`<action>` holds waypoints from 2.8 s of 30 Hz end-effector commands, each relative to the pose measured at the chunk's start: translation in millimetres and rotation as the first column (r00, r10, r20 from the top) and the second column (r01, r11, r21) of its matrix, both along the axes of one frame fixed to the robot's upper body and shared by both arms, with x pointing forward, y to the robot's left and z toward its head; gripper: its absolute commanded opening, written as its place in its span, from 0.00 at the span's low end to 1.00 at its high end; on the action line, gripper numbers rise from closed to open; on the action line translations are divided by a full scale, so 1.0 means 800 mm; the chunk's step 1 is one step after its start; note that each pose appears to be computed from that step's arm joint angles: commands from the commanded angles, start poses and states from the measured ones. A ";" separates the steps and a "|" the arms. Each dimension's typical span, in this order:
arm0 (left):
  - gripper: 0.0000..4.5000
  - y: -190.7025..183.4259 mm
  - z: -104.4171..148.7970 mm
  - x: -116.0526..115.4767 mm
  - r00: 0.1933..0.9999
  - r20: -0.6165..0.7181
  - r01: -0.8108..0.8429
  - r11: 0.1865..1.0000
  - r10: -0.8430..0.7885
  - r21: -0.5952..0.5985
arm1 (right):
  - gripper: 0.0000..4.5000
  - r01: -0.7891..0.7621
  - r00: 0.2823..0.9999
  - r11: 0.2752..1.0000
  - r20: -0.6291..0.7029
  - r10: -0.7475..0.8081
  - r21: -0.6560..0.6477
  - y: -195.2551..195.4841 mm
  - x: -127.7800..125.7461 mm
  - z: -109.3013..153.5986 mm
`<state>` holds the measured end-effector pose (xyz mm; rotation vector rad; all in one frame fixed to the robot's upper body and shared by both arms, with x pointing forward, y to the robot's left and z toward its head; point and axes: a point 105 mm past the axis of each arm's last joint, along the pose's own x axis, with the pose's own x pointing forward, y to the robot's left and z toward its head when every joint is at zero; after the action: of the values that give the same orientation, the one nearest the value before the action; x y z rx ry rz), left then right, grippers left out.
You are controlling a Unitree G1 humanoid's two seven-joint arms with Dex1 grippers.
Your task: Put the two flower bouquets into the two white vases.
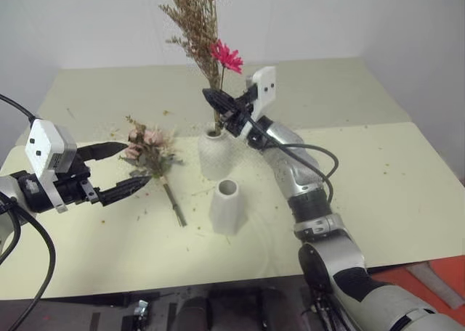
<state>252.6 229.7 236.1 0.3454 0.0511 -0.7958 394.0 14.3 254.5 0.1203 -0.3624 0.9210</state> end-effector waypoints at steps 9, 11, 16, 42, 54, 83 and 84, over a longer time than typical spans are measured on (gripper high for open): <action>1.00 -0.003 0.012 -0.003 0.999 0.040 -0.001 1.000 0.001 -0.002 | 0.99 -0.035 0.976 0.993 0.211 0.059 -0.116 -0.009 -0.028 0.005; 1.00 -0.006 0.009 -0.004 0.999 0.032 0.002 1.000 -0.001 -0.009 | 0.99 -0.076 0.967 0.982 0.227 0.114 -0.171 -0.019 -0.036 0.001; 1.00 -0.015 -0.012 -0.004 0.999 -0.032 0.020 1.000 -0.020 0.005 | 0.99 -0.129 0.942 0.942 0.259 0.215 -0.311 -0.049 -0.054 -0.006; 1.00 -0.031 -0.124 0.073 0.735 -0.553 -0.339 0.919 0.392 0.201 | 0.99 -0.327 0.837 0.595 0.068 0.544 -0.734 -0.165 -0.102 0.018; 0.73 -0.021 -0.142 0.118 0.634 -0.544 -0.492 0.829 0.550 0.265 | 1.00 -0.363 0.804 0.568 0.060 0.592 -0.738 -0.166 -0.123 0.018; 0.03 -0.026 0.098 -0.010 0.981 0.164 0.017 0.798 0.102 -0.602 | 1.00 -0.471 0.830 0.606 -0.090 0.550 -0.641 -0.195 -0.117 -0.005; 0.03 -0.034 0.103 -0.014 0.983 0.173 0.062 0.776 0.062 -0.628 | 1.00 -0.472 0.831 0.608 -0.091 0.549 -0.639 -0.195 -0.116 -0.005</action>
<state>254.0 212.7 307.1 -0.2187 -0.3349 -0.6560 306.9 -136.5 241.6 -0.4782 -0.0653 1.5694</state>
